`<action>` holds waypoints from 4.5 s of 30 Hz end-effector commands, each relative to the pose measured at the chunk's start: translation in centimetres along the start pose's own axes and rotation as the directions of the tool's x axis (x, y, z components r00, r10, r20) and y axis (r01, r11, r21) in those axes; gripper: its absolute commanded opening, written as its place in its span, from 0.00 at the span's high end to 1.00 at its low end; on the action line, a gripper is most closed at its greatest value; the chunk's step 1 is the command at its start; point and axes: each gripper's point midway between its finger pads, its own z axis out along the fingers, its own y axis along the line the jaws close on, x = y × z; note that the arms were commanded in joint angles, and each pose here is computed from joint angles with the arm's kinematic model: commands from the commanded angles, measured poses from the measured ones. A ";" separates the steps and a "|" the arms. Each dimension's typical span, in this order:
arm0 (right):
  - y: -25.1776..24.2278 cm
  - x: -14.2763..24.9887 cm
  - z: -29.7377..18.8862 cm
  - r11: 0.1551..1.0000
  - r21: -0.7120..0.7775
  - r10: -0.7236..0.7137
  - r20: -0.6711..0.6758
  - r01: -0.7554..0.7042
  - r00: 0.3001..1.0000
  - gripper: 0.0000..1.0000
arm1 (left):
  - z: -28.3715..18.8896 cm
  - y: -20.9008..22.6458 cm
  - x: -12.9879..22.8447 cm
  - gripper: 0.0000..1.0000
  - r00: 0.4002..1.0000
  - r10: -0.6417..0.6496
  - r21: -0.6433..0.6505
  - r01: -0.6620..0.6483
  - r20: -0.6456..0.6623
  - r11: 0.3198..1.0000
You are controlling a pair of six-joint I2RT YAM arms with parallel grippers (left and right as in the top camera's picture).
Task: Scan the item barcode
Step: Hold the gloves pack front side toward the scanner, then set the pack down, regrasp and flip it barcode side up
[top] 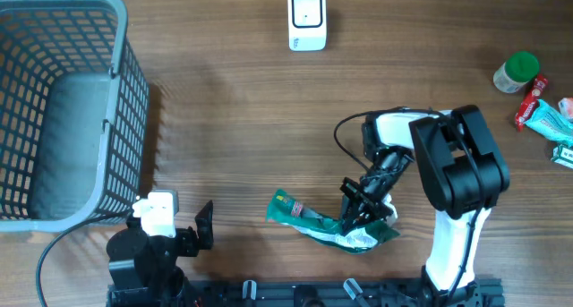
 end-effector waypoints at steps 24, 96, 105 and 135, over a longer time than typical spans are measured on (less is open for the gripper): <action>13.4 6.2 -11.4 0.493 0.337 -0.761 0.613 0.802 0.211 0.00 | 0.1 -0.1 0.1 0.00 1.000 -0.007 0.005 0.007 -0.002 1.000; 25.5 11.3 -8.0 0.244 0.108 -0.620 0.781 0.964 0.070 0.95 | 0.1 -0.1 0.1 0.00 1.000 -0.007 0.005 0.007 -0.002 1.000; 13.6 31.0 -8.0 -0.793 0.086 -0.463 0.559 0.603 -0.688 0.95 | 0.1 -0.1 0.1 0.00 1.000 -0.007 0.005 0.007 -0.002 1.000; 16.8 6.3 -9.6 -0.323 0.087 -0.651 0.702 0.942 -0.289 0.00 | 0.1 -0.1 0.1 0.00 1.000 -0.007 0.005 0.007 -0.002 1.000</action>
